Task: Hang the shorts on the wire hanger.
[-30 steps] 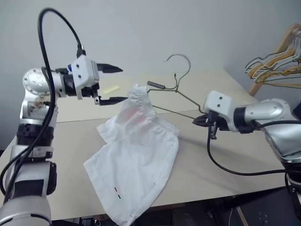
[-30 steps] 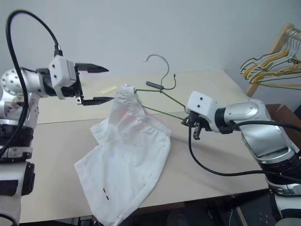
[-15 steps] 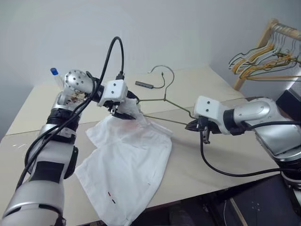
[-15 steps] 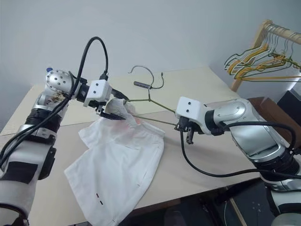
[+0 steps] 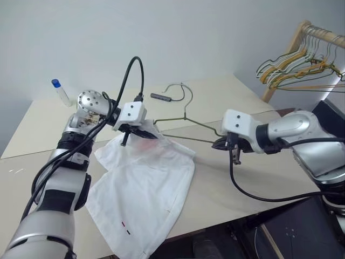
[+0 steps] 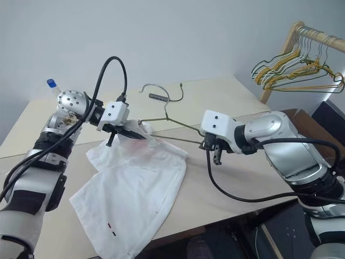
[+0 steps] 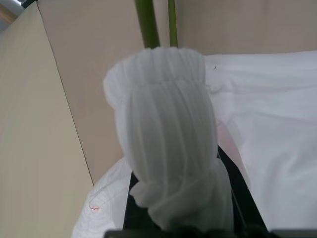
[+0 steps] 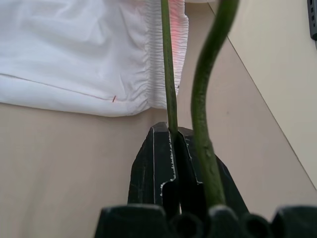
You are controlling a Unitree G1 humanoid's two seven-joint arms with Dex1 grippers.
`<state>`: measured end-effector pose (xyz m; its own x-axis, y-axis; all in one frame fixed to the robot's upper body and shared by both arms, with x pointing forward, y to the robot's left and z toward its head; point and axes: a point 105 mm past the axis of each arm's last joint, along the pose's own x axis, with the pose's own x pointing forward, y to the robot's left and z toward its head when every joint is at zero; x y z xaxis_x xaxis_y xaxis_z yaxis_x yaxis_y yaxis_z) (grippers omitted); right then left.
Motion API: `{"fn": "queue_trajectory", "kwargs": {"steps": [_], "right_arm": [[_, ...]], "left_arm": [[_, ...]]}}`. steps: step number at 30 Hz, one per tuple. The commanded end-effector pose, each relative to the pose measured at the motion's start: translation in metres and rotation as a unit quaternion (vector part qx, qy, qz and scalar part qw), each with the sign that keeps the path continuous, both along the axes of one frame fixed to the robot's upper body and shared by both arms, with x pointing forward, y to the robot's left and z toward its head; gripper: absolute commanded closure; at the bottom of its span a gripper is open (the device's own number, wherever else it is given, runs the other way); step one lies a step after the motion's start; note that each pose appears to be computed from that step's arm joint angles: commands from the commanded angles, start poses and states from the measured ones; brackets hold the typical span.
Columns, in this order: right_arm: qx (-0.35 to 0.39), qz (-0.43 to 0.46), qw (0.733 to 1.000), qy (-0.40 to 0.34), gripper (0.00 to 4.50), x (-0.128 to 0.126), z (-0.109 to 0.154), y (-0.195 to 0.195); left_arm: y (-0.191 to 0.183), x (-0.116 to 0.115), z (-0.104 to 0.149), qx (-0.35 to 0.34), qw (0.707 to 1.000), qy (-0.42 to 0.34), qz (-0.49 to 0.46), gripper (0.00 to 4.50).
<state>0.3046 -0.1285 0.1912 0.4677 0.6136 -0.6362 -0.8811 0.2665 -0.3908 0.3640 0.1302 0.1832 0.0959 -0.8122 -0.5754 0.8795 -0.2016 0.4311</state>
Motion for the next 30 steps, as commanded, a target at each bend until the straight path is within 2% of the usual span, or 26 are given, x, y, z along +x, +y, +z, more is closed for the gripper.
{"fn": "queue_trajectory", "kwargs": {"steps": [1,6,10,14,17,21,26,30], "right_arm": [[0.031,-0.061,0.997,-0.044,3.03,0.011,0.022,-0.024],[0.09,-0.185,0.977,-0.051,1.35,0.014,0.028,-0.079],[0.127,-0.223,0.966,-0.007,0.04,-0.004,0.001,-0.097],[0.199,-0.22,0.954,0.042,0.04,-0.011,-0.039,-0.072],[0.263,-0.21,0.939,0.075,0.04,-0.002,-0.065,-0.037],[0.335,-0.197,0.912,0.133,0.04,0.015,-0.084,0.005],[0.339,-0.198,0.901,0.182,0.04,0.036,-0.104,0.046],[0.336,-0.205,0.898,0.199,0.89,0.045,-0.112,0.06]], "left_arm": [[0.013,0.001,0.014,-0.031,0.999,-0.006,0.037,4.41],[0.03,0.0,0.008,-0.051,0.995,0.015,0.086,4.41],[0.035,-0.002,0.007,-0.065,0.992,0.019,0.109,4.41],[0.032,-0.004,0.009,-0.089,0.988,0.017,0.122,4.41],[0.03,-0.006,0.009,-0.098,0.987,0.018,0.126,4.41],[0.029,-0.009,0.008,-0.103,0.985,0.017,0.135,4.41],[0.03,-0.011,0.006,-0.105,0.984,0.018,0.14,4.41],[0.03,-0.013,0.006,-0.106,0.984,0.018,0.142,4.41]]}}
